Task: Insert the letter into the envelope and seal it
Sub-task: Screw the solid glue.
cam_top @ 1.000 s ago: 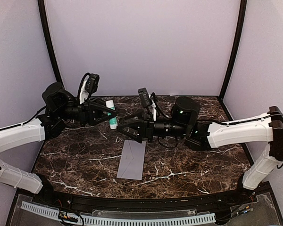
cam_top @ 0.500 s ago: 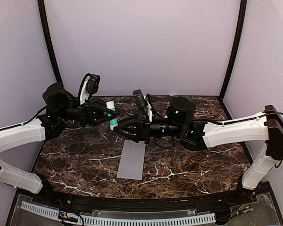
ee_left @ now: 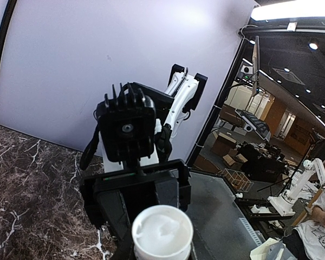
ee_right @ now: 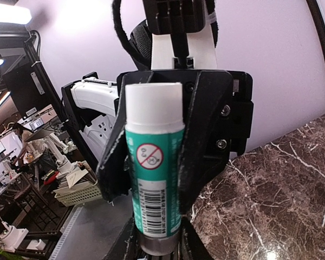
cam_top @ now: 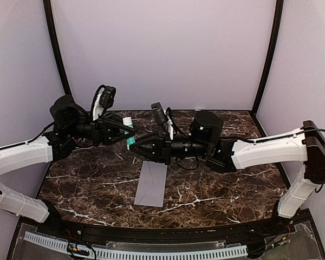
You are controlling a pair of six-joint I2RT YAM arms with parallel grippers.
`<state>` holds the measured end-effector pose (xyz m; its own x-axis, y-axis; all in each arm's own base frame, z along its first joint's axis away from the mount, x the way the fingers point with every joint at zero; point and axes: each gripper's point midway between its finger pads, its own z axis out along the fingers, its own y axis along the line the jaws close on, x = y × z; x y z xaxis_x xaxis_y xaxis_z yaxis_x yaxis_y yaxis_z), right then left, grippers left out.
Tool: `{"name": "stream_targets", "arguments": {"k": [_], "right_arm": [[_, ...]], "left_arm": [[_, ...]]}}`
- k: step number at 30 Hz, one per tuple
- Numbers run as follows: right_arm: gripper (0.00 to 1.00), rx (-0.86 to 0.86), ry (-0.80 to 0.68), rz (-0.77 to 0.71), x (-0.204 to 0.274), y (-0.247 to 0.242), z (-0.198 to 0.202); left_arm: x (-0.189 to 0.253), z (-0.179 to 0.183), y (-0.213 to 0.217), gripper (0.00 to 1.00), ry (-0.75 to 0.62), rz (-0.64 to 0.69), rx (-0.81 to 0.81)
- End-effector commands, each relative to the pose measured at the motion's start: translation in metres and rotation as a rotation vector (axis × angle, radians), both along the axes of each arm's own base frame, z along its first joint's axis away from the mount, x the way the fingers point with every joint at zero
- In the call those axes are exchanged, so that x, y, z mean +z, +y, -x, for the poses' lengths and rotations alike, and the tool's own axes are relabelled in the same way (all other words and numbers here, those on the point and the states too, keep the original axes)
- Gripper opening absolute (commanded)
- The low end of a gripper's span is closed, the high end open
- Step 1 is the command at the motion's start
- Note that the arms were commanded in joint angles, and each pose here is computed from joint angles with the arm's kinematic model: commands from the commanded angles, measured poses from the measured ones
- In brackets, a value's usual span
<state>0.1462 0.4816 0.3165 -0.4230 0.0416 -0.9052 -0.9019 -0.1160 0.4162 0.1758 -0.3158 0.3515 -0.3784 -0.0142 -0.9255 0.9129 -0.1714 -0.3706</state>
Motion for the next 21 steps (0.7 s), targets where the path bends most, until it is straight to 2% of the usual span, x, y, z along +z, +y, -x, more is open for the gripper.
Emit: {"name": "stream_targets", "arguments": {"k": [1, 7, 10, 13, 21], "right_arm": [[0.19, 0.015, -0.018, -0.037, 0.013, 0.004, 0.003], [0.06, -0.005, -0.015, -0.019, 0.008, 0.004, 0.0], [0.03, -0.05, -0.016, -0.009, 0.008, 0.002, -0.006], [0.0, -0.153, -0.011, 0.038, 0.004, 0.0, -0.022], [0.0, -0.478, -0.042, 0.272, -0.018, -0.003, -0.068]], "left_arm": [[0.008, 0.005, 0.0, 0.0, -0.036, 0.019, -0.018], [0.007, 0.003, 0.0, 0.0, -0.034, 0.017, -0.008], [0.005, 0.0, -0.001, 0.0, -0.026, 0.011, 0.008], [0.003, -0.009, -0.002, 0.0, -0.028, 0.0, 0.066], [-0.014, -0.042, -0.001, 0.0, 0.004, -0.079, 0.258]]}}
